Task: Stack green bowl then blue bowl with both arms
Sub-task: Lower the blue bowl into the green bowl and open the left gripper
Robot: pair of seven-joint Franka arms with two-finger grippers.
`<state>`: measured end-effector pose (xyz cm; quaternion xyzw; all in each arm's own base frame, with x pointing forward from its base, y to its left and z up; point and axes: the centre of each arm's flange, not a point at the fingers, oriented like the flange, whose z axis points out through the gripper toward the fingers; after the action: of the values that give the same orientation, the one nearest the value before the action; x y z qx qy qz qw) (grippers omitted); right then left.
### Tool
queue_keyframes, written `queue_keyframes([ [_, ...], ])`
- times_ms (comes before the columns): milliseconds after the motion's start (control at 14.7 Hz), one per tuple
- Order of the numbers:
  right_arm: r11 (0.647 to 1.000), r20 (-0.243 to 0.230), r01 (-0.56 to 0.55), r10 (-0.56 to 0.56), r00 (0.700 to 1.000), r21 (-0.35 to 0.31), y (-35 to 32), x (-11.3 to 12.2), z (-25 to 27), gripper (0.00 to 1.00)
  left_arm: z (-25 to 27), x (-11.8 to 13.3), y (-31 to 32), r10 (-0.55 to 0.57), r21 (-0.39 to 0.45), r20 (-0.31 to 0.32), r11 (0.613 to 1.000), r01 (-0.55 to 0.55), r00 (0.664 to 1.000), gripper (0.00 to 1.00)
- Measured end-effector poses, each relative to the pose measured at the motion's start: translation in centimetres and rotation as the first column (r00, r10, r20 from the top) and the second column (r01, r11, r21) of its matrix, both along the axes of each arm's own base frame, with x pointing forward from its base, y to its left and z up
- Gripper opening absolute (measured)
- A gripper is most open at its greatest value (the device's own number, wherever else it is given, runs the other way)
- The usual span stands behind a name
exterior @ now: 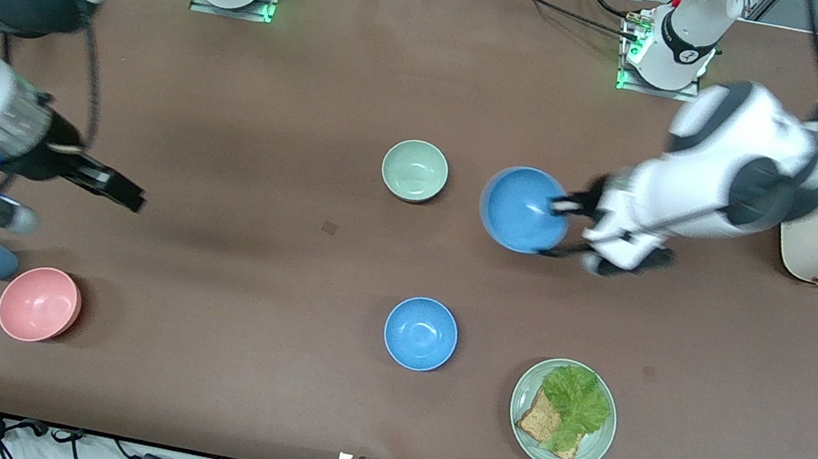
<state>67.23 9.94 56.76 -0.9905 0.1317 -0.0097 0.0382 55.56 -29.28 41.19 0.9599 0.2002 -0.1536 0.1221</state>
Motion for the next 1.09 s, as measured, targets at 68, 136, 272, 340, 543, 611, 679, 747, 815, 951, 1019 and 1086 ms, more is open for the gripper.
queue_keyframes([
  [68,1.0,0.008,-0.018,0.018,1.0,-0.003,-2.5,-0.3,0.8,1.0,-1.2,-1.6,-3.3,0.02,-0.004,0.003,1.0,-0.02,1.0,0.05],
  [136,0.999,0.014,-0.041,0.041,0.999,-0.006,-5.0,-0.7,1.4,1.0,-2.3,-3.0,-5.8,0.031,-0.009,0.003,0.999,-0.031,1.0,0.05],
  [272,0.997,0.022,-0.083,0.083,0.996,-0.012,-9.4,-1.7,2.4,1.0,-4.3,-4.9,-8.8,0.054,-0.024,0.006,0.998,-0.054,0.999,0.05],
  [340,0.994,0.026,-0.105,0.105,0.994,-0.019,-10.8,-2.1,2.8,1.0,-5.1,-5.5,-9.6,0.065,-0.033,0.008,0.997,-0.065,0.998,0.05],
  [543,0.98,0.001,-0.184,0.185,0.983,-0.069,-12.3,-3.5,3.7,1.0,-7.2,-7.2,-11.4,0.058,-0.047,0.01,0.997,-0.057,0.998,0.05],
  [611,0.978,-0.016,-0.197,0.196,0.98,-0.075,-12.7,-3.9,3.9,1.0,-7.9,-7.7,-11.7,0.049,-0.045,0.013,0.998,-0.049,0.999,0.05],
  [679,0.977,-0.027,-0.2,0.199,0.98,-0.077,-13.1,-4.1,3.9,1.0,-8.6,-8.2,-12.0,0.04,-0.043,0.019,0.998,-0.039,0.999,0.05],
  [747,0.976,-0.036,-0.203,0.201,0.979,-0.076,-13.4,-4.3,3.8,1.0,-9.3,-8.7,-12.3,0.035,-0.046,0.024,0.998,-0.034,0.999,0.05],
  [815,0.976,-0.046,-0.204,0.201,0.979,-0.074,-13.5,-4.5,3.7,1.0,-10.0,-9.1,-12.5,0.032,-0.047,0.03,0.998,-0.031,0.999,0.05],
  [951,0.976,-0.055,-0.205,0.202,0.978,-0.071,-13.5,-4.8,3.3,1.0,-11.2,-9.8,-12.7,0.009,-0.033,0.045,0.999,-0.008,0.999,0.05],
  [1019,0.976,-0.051,-0.205,0.202,0.978,-0.072,-13.5,-5.1,3.1,1.0,-11.7,-10.2,-12.9,-0.008,-0.023,0.052,1.0,0.009,0.999,0.05],
  [1086,0.976,-0.039,-0.204,0.202,0.979,-0.074,-13.5,-5.6,2.8,1.0,-12.2,-10.4,-13.1,-0.025,-0.007,0.063,1.0,0.026,0.998,0.05],
])
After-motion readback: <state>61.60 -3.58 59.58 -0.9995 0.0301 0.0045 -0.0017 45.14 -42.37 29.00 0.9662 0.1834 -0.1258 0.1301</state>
